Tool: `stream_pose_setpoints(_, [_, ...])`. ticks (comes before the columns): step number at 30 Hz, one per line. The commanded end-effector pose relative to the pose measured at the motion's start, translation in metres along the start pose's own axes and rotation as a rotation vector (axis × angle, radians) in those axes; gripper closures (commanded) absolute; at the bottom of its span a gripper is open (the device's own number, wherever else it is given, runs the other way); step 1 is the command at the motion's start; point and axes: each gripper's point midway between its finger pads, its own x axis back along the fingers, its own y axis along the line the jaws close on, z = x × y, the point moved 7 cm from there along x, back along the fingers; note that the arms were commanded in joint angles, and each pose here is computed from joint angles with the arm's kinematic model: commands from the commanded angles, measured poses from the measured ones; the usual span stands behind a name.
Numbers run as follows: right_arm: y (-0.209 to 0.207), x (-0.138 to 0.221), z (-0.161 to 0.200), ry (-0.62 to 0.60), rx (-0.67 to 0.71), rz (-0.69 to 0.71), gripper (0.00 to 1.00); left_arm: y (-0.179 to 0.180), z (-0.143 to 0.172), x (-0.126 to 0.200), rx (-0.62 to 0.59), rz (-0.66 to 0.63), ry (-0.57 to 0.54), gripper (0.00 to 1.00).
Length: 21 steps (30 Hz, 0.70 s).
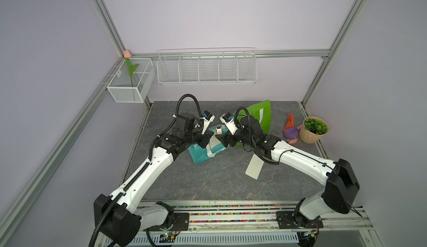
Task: Staple the receipts to the bags
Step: Pick up the stapler from the takeout bag.
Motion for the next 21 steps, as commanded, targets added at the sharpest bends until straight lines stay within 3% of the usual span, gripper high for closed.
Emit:
stream_pose_setpoints(1, [-0.007, 0.003, -0.022, -0.082, -0.122, 0.064, 0.01, -0.001, -0.013, 0.002, 0.021, 0.016, -0.066, 1.0])
stream_pose_setpoints(7, [-0.002, -0.003, -0.018, -0.129, -0.191, 0.032, 0.15, 0.001, -0.012, -0.002, 0.074, 0.029, -0.061, 1.0])
stream_pose_setpoints(9, [-0.004, -0.006, -0.016, -0.117, -0.204, 0.046, 0.26, 0.003, -0.011, -0.005, 0.081, 0.029, -0.05, 1.0])
stream_pose_setpoints(11, [-0.002, -0.006, -0.016, -0.122, -0.205, 0.028, 0.3, 0.003, -0.009, -0.008, 0.088, 0.032, -0.037, 1.0])
stream_pose_setpoints(12, [-0.001, -0.004, -0.017, -0.13, -0.207, 0.029, 0.29, 0.003, -0.008, -0.009, 0.09, 0.032, -0.03, 1.0])
stream_pose_setpoints(13, [-0.001, -0.003, -0.016, -0.138, -0.203, 0.03, 0.18, 0.004, -0.007, -0.009, 0.091, 0.03, -0.025, 1.0])
stream_pose_setpoints(14, [0.0, -0.002, -0.017, -0.142, -0.192, 0.024, 0.16, 0.004, -0.006, -0.01, 0.091, 0.028, -0.024, 1.0])
stream_pose_setpoints(15, [0.001, -0.001, -0.019, -0.146, -0.184, 0.019, 0.23, 0.005, -0.006, -0.01, 0.09, 0.02, -0.027, 1.0])
stream_pose_setpoints(17, [0.001, -0.001, -0.023, -0.152, -0.183, 0.021, 0.48, 0.007, -0.005, -0.01, 0.091, -0.003, -0.022, 1.0])
stream_pose_setpoints(18, [0.001, -0.001, -0.025, -0.157, -0.179, 0.019, 0.55, 0.007, -0.005, -0.011, 0.091, -0.003, -0.014, 1.0])
stream_pose_setpoints(21, [0.001, -0.001, -0.028, -0.153, -0.169, 0.03, 0.56, 0.007, -0.005, -0.011, 0.095, -0.001, 0.0, 1.0])
